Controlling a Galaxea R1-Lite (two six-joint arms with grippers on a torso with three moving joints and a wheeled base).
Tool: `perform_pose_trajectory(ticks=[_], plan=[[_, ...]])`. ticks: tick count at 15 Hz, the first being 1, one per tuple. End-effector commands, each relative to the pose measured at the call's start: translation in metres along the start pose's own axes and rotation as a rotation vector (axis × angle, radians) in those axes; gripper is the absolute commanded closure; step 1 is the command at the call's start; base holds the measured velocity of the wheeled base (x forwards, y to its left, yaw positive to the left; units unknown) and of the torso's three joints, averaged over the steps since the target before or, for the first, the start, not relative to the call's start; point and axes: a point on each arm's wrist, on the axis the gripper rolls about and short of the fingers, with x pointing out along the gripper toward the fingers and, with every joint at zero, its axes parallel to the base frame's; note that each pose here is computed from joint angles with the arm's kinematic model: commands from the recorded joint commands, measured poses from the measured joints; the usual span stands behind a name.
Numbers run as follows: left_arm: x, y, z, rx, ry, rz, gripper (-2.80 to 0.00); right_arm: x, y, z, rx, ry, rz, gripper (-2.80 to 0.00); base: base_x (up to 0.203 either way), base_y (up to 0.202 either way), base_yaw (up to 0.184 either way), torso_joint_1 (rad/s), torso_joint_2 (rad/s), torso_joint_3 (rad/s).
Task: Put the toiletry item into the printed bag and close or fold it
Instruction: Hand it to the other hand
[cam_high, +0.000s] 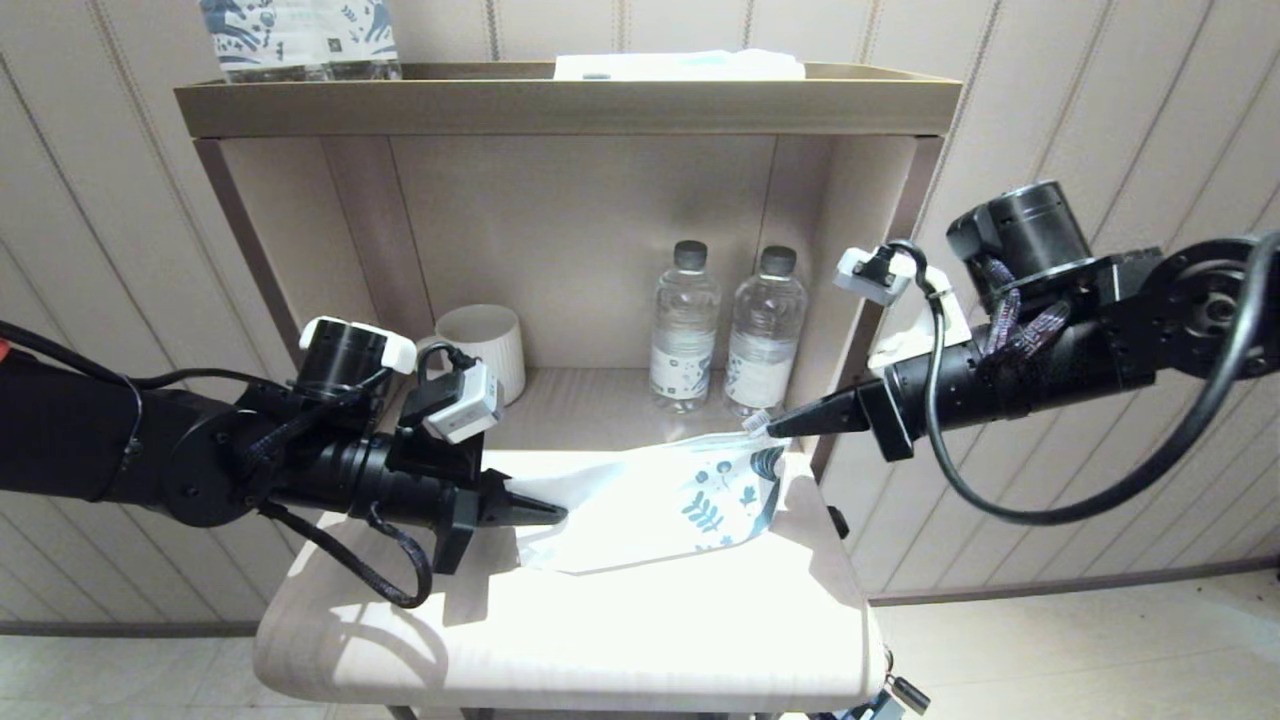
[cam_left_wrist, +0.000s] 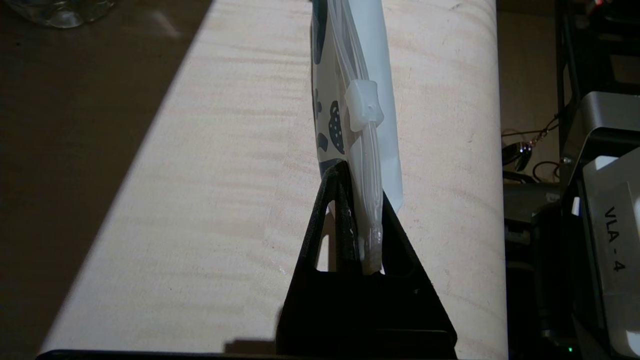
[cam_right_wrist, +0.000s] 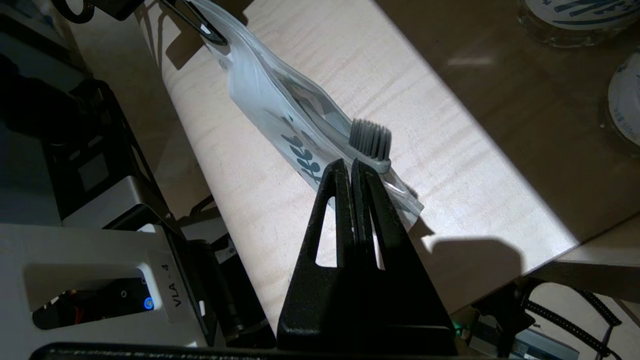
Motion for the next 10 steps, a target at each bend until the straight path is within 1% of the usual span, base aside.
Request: perform_pose_trajectory(ticks=[1,4,5,8,10], plan=[[0.0,0.0,0.0,0.004,-0.003,-0.003,0.0,0.01,-0.002,-0.003,0.01,0.022,0.02,0.0,0.0,0.0,0.0,0.0,0.0,0.0],[0.0,0.0,0.0,0.003,-0.002,-0.004,0.0,0.025,0.005,-0.002,-0.006,0.042,0.059,0.0,0.0,0.0,0.0,0.0,0.0,0.0],[0.0,0.0,0.0,0.003,-0.003,-0.005,0.0,0.023,0.006,0.0,-0.012,0.034,0.056,0.0,0.0,0.0,0.0,0.0,0.0,0.0],[0.001,0.0,-0.001,0.0,-0.002,-0.006,0.0,-0.005,0.007,0.012,-0.033,-0.033,0.002,0.0,0.0,0.0,0.0,0.0,0.0,0.0],[0.001,0.0,-0.001,0.0,-0.001,-0.005,0.0,-0.018,0.002,0.011,-0.024,-0.051,-0.035,0.0,0.0,0.0,0.0,0.0,0.0,0.0]])
